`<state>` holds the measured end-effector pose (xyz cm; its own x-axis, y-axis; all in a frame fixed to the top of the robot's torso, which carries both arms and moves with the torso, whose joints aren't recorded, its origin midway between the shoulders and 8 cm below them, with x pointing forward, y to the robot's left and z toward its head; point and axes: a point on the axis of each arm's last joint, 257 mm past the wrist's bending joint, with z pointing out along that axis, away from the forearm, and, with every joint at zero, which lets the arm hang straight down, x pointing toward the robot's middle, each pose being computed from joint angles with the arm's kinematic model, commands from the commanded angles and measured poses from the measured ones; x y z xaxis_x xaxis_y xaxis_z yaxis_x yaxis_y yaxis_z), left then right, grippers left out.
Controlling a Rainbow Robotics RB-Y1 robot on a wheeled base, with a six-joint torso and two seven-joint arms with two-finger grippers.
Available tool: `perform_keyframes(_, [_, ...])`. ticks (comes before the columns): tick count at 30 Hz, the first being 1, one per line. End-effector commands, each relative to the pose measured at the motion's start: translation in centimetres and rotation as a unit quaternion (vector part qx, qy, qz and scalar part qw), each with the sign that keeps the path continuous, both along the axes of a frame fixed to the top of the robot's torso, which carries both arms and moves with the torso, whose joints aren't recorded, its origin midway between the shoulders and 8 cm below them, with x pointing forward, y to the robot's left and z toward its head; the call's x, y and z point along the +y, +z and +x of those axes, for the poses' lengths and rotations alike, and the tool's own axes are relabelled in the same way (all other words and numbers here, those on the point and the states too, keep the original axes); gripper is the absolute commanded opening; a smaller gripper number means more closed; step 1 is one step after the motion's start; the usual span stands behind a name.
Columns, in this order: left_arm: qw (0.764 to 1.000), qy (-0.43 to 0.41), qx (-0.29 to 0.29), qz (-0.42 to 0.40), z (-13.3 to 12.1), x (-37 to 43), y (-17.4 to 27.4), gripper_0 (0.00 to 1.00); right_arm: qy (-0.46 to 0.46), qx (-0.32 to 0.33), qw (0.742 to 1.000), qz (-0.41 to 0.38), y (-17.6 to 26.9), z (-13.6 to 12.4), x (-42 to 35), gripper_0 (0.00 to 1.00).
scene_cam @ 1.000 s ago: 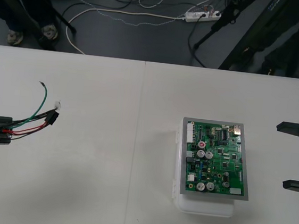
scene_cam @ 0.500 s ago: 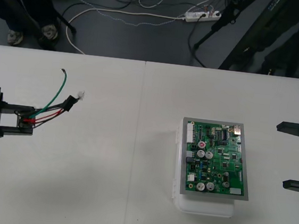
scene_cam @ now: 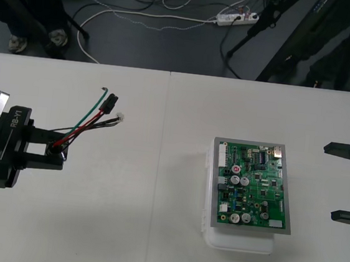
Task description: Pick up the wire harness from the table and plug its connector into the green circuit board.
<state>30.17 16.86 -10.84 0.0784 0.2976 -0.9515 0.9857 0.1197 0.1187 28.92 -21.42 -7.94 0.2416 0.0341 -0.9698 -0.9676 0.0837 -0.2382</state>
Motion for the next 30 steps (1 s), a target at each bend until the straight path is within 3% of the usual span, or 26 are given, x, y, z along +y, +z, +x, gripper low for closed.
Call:
perform_keyframes(1, [0.996,-0.053,0.068,-0.025,-3.6,-3.2,1.1,0.0,0.013,0.01,1.0,-0.008,0.8,-0.1,-0.1,1.0])
perform_keyframes(18, [0.957,-0.133,0.248,-0.069,-10.1,-7.7,3.3,0.0,0.013,0.01,1.0,-0.003,0.8,-0.1,0.0,1.0])
perform_keyframes(30, [0.918,-0.167,0.353,-0.068,-12.3,-9.3,4.0,0.0,0.013,0.007,1.0,-0.001,0.9,-0.1,0.0,1.0])
